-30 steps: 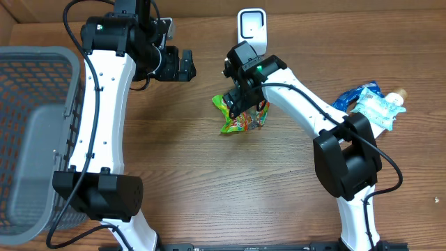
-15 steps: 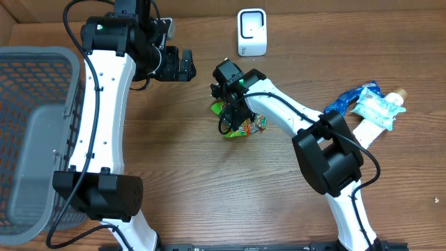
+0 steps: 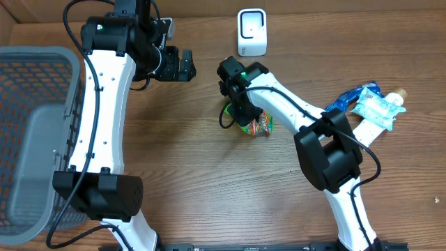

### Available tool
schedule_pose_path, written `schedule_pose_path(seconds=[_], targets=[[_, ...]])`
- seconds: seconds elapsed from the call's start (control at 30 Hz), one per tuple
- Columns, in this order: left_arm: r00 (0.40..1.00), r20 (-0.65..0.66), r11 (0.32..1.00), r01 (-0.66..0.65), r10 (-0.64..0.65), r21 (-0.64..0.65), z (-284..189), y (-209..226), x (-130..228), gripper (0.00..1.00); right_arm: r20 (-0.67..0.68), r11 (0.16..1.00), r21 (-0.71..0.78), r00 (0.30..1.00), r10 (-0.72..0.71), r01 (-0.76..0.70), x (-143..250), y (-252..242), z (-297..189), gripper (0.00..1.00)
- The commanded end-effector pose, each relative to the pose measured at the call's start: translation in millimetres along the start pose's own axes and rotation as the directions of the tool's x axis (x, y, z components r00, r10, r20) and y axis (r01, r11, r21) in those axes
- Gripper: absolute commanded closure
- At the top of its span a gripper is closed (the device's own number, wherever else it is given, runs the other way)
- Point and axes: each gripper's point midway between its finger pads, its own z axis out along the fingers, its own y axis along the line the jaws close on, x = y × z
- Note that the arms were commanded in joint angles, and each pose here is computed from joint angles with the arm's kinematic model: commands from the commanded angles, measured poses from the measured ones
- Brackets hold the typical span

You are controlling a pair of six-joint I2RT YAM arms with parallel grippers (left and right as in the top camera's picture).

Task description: Scan the item barcode

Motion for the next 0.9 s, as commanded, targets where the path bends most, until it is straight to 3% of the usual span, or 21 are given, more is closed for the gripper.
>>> schedule_pose_path(seconds=[0.0, 0.13, 0.27, 0.4, 0.5, 0.6, 0.7, 0.73, 0.8, 0.87], targets=[[0.999, 0.019, 1.0, -0.03, 0.03, 0.0, -6, -4, -3, 0.0, -0.019, 0.972, -0.218, 0.997, 0.081, -0.083, -6, 23, -4, 0.96], [0.999, 0.019, 1.0, -0.03, 0.03, 0.0, -6, -4, -3, 0.0, 0.079, 0.833, -0.546, 0.984, 0.161, -0.093, -29, 38, -64, 0.96], [0.999, 0.019, 1.0, -0.03, 0.03, 0.0, -6, -4, -3, 0.01, 0.154, 0.535, -0.845, 0.949, 0.275, -0.018, -43, 31, -136, 0.96], [0.999, 0.019, 1.0, -0.029, 0.029, -0.001, -6, -3, -3, 0.0, 0.123, 0.249, -0.968, 0.919, 0.374, 0.028, -39, 5, -177, 0.96], [0.999, 0.019, 1.0, -0.029, 0.029, -0.001, -6, -3, -3, 0.0, 0.066, 0.118, -0.993, 0.908, 0.415, 0.019, -31, -8, -179, 0.96], [0.999, 0.019, 1.0, -0.03, 0.03, 0.0, -6, -4, -3, 0.0, 0.014, 0.056, -0.998, 0.906, 0.422, -0.01, -21, -6, -159, 0.96], [0.999, 0.02, 1.0, -0.03, 0.03, 0.0, -6, -4, -3, 0.0, 0.005, 0.059, -0.998, 0.908, 0.419, -0.021, -14, 0, -132, 0.94], [0.999, 0.019, 1.0, -0.03, 0.03, -0.001, -6, -4, -3, 0.0, 0.003, 0.092, -0.995, 0.908, 0.419, -0.039, -12, 0, -121, 0.9], [0.999, 0.019, 1.0, -0.029, 0.029, 0.0, -6, -4, -3, 0.0, -0.007, 0.195, -0.976, 0.907, 0.42, -0.097, -10, -3, -99, 0.71], [0.999, 0.019, 1.0, -0.029, 0.029, -0.001, -6, -3, -3, 0.0, -0.021, 0.282, -0.946, 0.898, 0.44, -0.16, -10, -12, -86, 0.64]])
